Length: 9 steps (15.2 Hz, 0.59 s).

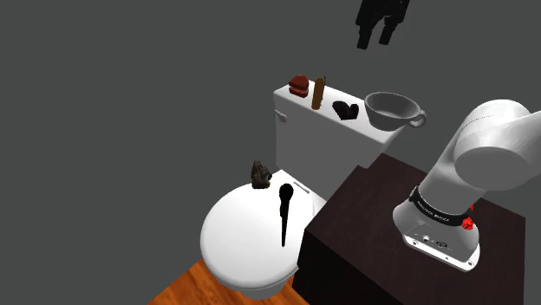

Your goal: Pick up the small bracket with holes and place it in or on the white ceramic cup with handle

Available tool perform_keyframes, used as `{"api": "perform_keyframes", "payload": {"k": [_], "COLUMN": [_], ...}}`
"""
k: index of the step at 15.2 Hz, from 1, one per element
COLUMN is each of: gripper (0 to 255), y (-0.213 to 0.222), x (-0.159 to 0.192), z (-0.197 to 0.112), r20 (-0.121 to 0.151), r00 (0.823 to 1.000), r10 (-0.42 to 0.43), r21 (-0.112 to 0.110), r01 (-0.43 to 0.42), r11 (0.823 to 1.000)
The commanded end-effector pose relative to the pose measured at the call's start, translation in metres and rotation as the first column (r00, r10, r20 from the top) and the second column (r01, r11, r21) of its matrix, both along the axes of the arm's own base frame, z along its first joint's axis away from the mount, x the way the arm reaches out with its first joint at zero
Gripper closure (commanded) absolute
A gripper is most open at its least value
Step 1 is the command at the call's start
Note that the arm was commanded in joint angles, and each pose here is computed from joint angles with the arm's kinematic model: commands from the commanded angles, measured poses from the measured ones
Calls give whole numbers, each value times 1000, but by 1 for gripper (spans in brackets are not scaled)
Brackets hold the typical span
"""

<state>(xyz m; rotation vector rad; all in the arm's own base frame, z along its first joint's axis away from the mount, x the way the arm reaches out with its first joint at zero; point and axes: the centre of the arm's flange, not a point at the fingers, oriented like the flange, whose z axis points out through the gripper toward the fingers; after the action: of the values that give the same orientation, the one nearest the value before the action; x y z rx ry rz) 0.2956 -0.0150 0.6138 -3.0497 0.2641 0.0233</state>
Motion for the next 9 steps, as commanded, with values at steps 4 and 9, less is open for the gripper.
{"api": "perform_keyframes", "payload": {"k": [4,9], "gripper": [0,0], "y": [-16,-46], "x": [17,43], "z": [-31,-81], "r20": [-4,-8], "r00": [999,994], "r10": [-43,-113], "r21": [-15,-40], "r01": [42,113], "r11": [999,993]}}
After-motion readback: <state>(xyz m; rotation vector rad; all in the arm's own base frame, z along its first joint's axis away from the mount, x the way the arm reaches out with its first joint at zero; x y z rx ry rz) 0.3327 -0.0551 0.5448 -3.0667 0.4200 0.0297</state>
